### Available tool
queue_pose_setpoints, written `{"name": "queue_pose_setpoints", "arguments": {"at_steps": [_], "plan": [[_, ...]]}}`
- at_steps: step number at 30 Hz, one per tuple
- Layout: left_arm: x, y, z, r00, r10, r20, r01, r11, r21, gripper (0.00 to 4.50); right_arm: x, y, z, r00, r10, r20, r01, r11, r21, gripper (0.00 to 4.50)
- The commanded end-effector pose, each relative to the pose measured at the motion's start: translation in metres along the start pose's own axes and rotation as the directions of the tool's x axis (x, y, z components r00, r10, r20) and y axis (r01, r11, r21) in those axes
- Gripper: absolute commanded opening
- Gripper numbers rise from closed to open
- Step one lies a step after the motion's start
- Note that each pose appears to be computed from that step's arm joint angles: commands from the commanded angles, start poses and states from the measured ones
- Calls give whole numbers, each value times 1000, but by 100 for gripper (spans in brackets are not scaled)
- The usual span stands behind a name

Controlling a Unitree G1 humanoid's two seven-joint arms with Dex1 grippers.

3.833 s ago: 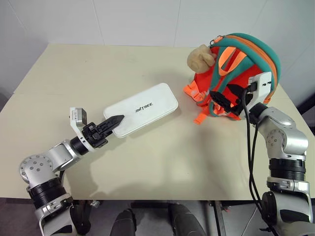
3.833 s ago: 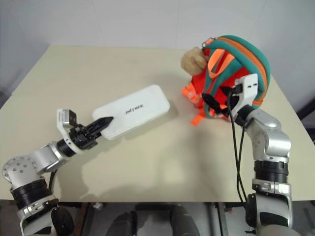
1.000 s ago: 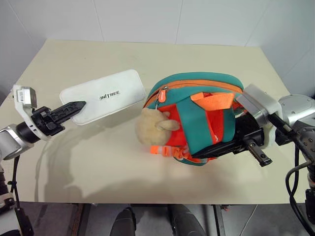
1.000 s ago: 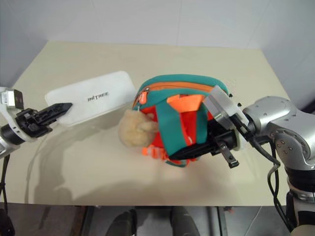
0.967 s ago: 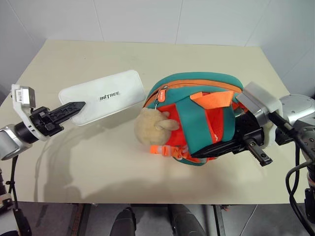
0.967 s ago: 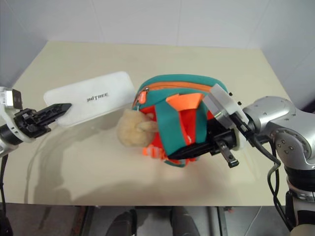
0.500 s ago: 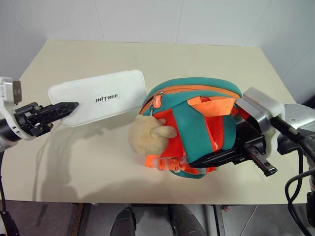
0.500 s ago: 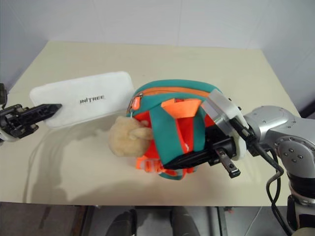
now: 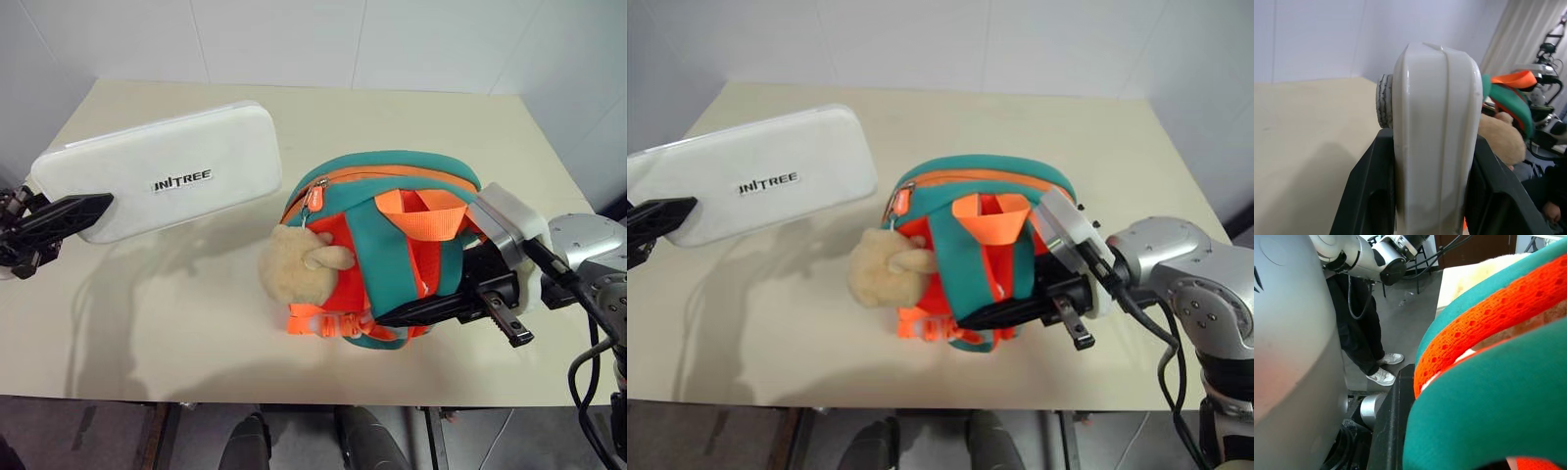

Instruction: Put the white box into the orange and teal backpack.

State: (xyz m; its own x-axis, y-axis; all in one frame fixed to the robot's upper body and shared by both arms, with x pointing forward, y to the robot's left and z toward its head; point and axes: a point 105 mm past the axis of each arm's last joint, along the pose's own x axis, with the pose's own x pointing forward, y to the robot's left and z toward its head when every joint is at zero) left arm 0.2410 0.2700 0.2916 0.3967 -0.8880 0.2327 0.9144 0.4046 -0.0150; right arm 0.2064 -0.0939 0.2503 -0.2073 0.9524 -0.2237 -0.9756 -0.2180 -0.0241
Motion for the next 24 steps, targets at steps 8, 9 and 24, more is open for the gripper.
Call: {"name": "queue_pose_setpoints", "arguments": {"at_steps": [8, 9, 24], "plan": [[16, -11, -1, 988, -144, -52, 146, 989, 29, 132, 2, -6, 7, 1000, 9, 5, -8, 998, -60, 0], [16, -11, -4, 986, -149, -73, 151, 988, 20, 132, 2, -6, 7, 1000, 8, 6, -8, 998, -62, 0], [81, 6, -53, 872, -272, -406, 332, 939, 85, 132, 6, -13, 7, 1000, 15, 5, -15, 997, -77, 0]]}}
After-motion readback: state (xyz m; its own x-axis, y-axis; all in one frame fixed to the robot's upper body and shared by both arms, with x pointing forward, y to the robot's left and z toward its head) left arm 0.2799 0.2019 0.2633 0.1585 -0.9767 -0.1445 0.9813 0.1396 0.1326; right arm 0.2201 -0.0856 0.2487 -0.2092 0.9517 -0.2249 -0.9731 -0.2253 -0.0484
